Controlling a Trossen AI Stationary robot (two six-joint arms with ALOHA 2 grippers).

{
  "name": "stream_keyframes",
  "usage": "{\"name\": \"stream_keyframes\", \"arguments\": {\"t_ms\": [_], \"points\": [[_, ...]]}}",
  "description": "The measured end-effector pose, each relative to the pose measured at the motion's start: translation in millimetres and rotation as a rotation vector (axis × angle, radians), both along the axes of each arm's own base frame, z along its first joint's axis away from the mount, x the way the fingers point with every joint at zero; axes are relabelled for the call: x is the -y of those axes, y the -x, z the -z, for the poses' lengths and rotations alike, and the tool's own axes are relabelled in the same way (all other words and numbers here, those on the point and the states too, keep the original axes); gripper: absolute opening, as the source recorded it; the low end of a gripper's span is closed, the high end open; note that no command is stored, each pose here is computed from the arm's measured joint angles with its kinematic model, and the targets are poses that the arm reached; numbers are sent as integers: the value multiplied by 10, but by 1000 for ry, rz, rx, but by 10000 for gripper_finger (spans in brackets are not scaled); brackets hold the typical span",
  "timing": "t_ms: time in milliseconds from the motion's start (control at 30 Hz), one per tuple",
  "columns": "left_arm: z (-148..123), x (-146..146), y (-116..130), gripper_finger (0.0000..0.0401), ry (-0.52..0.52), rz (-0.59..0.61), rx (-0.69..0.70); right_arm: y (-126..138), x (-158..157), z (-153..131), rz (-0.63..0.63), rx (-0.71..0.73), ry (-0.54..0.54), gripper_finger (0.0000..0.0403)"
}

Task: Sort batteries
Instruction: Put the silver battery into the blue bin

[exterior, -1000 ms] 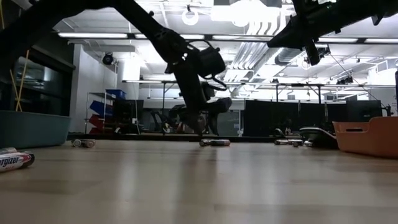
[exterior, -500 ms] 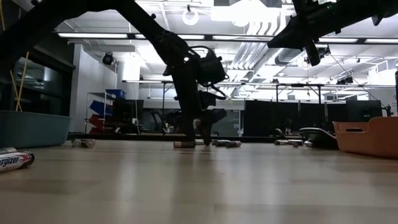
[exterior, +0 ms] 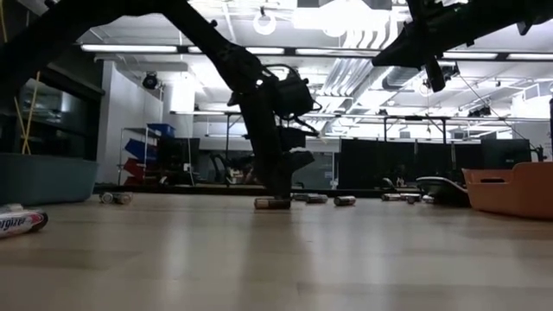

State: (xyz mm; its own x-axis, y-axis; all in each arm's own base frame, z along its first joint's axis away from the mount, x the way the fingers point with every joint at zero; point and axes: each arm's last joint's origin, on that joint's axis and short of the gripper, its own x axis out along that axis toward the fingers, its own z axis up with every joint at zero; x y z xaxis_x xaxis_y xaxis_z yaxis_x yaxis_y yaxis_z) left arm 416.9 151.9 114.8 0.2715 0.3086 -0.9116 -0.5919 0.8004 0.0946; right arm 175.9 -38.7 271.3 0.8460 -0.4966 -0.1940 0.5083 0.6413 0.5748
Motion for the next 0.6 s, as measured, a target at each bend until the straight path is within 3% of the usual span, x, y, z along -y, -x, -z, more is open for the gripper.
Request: {"name": "stream_keyframes", "arguments": {"t_ms": [67, 233, 367, 467, 600], "points": [[8, 50, -1, 32, -24, 21, -33, 1, 0, -1, 0, 1, -1, 0], [-198, 62, 63, 31, 41, 37, 0, 0, 0, -4, 0, 4, 1, 0], [-614, 50, 163, 31, 32, 80, 60, -1, 1, -9, 3, 8, 5, 0], [-941, 86, 325, 31, 39, 123, 53, -1, 1, -9, 3, 8, 4, 0], [-1117, 395, 684, 31, 74, 142, 21, -1, 1, -11, 3, 10, 5, 0]]}}
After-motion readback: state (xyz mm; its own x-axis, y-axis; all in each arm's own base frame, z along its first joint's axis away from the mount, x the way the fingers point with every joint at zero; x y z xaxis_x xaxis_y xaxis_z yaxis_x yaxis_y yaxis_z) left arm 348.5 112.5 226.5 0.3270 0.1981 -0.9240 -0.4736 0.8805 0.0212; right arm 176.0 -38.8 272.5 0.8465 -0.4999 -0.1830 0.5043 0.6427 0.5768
